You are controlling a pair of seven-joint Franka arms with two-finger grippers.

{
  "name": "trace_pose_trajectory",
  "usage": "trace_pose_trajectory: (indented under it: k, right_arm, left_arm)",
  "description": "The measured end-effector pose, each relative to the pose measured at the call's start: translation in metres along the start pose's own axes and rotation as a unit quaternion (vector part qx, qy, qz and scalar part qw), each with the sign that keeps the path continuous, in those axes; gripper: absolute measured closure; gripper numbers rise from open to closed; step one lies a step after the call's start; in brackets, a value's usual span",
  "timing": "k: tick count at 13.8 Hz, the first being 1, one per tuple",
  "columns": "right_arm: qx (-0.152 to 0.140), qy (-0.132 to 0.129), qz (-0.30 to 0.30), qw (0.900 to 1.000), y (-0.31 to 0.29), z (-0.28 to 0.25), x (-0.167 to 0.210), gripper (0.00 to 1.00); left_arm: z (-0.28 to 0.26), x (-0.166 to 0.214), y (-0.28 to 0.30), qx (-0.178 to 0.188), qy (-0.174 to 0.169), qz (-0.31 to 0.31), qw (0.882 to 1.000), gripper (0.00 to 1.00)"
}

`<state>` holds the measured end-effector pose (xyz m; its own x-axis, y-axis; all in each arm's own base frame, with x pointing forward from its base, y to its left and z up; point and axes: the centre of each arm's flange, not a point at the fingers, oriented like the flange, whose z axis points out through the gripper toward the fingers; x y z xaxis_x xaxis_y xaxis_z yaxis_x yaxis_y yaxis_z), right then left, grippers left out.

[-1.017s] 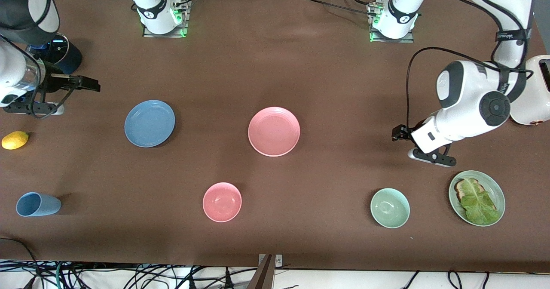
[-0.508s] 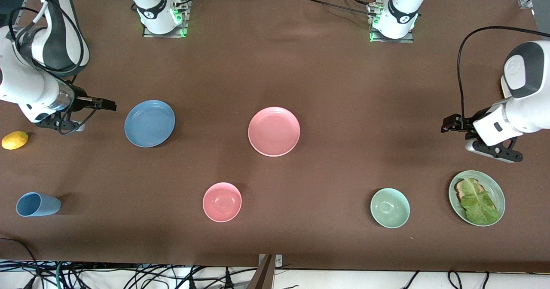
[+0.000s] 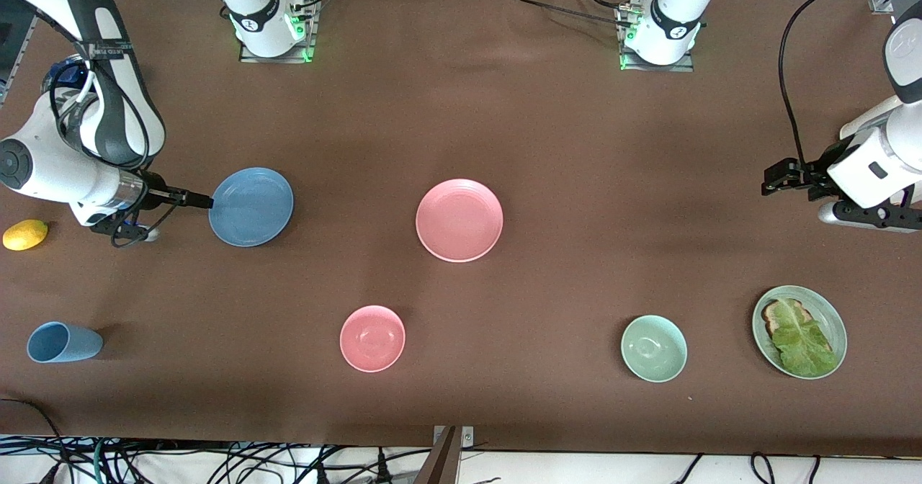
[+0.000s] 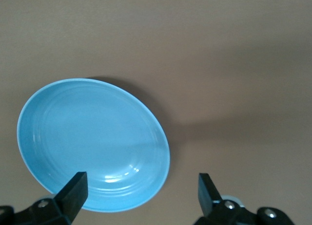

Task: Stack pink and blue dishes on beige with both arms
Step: 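Reach the right gripper to the blue plate while the left gripper withdraws, then close the right gripper on the blue plate rim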

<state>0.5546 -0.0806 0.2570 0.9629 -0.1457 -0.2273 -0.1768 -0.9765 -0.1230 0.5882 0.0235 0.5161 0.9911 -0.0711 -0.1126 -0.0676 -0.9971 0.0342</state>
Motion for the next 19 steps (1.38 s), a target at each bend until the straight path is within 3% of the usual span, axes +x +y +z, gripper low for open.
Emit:
trace_pose_trajectory:
  k: [3,5,10,12,13,14,16,19]
  right_arm:
    - [0.034,-0.002,-0.022,0.999,0.027,0.022,0.005,0.00]
    - [0.050,0.001,-0.027,0.998,0.043,0.037,0.007,0.00]
    - [0.076,0.007,-0.049,0.996,0.048,0.069,0.013,0.00]
    - [0.077,0.003,-0.062,0.995,0.049,0.076,0.012,0.15]
    - [0.077,0.002,-0.071,0.994,0.049,0.077,0.012,0.15]
    - [0.077,0.003,-0.082,0.994,0.050,0.078,0.012,0.22]
    - [0.078,0.005,-0.101,0.992,0.056,0.079,0.012,0.46]
    - [0.079,0.008,-0.115,0.990,0.061,0.078,0.013,0.81]
  left_arm:
    - [-0.017,-0.016,0.000,-0.004,-0.008,-0.025,1.000,0.15]
    - [-0.025,-0.027,0.001,-0.006,-0.018,-0.036,0.999,0.00]
    - [-0.039,-0.035,0.016,-0.006,-0.014,-0.026,1.000,0.00]
    - [-0.048,-0.039,0.021,-0.006,-0.004,-0.023,1.000,0.00]
    - [-0.054,-0.042,0.021,-0.006,-0.003,-0.023,1.000,0.00]
    - [-0.056,-0.048,0.021,-0.007,-0.013,-0.023,1.000,0.00]
    - [-0.055,-0.058,0.021,-0.010,-0.044,-0.023,0.999,0.00]
    - [-0.054,-0.060,0.022,-0.010,-0.053,-0.023,0.998,0.00]
